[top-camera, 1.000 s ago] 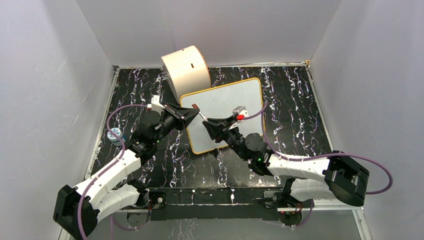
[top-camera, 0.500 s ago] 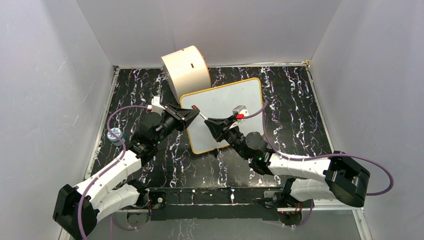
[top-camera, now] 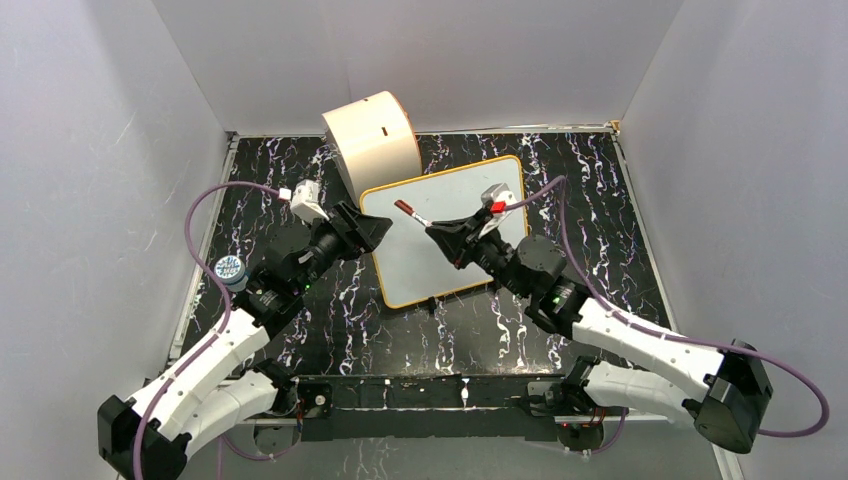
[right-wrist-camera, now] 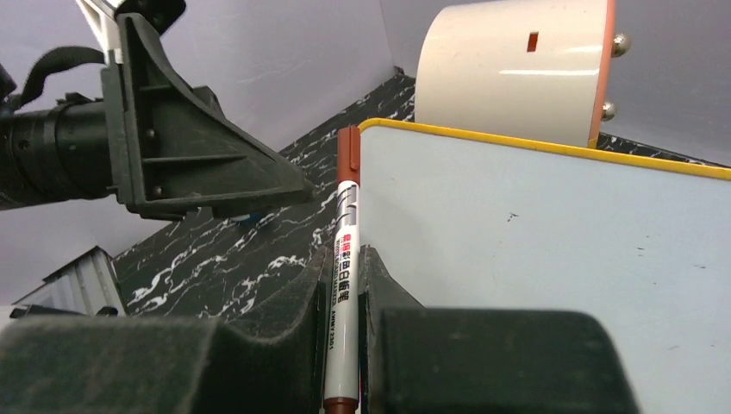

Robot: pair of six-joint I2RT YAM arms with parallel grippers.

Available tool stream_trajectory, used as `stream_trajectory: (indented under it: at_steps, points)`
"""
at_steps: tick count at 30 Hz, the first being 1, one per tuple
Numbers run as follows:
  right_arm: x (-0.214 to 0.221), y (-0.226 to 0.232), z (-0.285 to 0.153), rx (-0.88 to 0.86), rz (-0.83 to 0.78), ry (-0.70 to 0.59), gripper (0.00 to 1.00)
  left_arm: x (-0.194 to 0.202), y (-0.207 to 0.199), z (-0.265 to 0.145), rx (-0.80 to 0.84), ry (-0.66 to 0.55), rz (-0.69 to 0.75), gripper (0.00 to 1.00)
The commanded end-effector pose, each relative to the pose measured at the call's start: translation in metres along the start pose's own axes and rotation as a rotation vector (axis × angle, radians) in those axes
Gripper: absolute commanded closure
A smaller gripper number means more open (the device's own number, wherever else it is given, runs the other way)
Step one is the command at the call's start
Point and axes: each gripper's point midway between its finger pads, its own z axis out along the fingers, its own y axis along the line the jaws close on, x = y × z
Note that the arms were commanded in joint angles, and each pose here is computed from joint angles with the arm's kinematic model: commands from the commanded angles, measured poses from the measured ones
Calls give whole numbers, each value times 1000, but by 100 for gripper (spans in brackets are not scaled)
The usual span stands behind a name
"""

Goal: Write a sentence on the whiteboard
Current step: Open the whiteboard marker at the center of the board.

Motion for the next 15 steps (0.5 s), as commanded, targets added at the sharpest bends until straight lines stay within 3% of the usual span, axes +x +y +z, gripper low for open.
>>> stream_trajectory:
  at_steps: [1,6,15]
  points:
    - [-6,-2,-11,-39,3,121,100,-22,-8,-14,36,-41,370,31]
    - [-8,-13,-19,-42,13,205,100,-13,-25,-22,165,69,677,28]
    - [-16,-3,-30,-150,12,280,100,6,-47,-27,395,170,956,27]
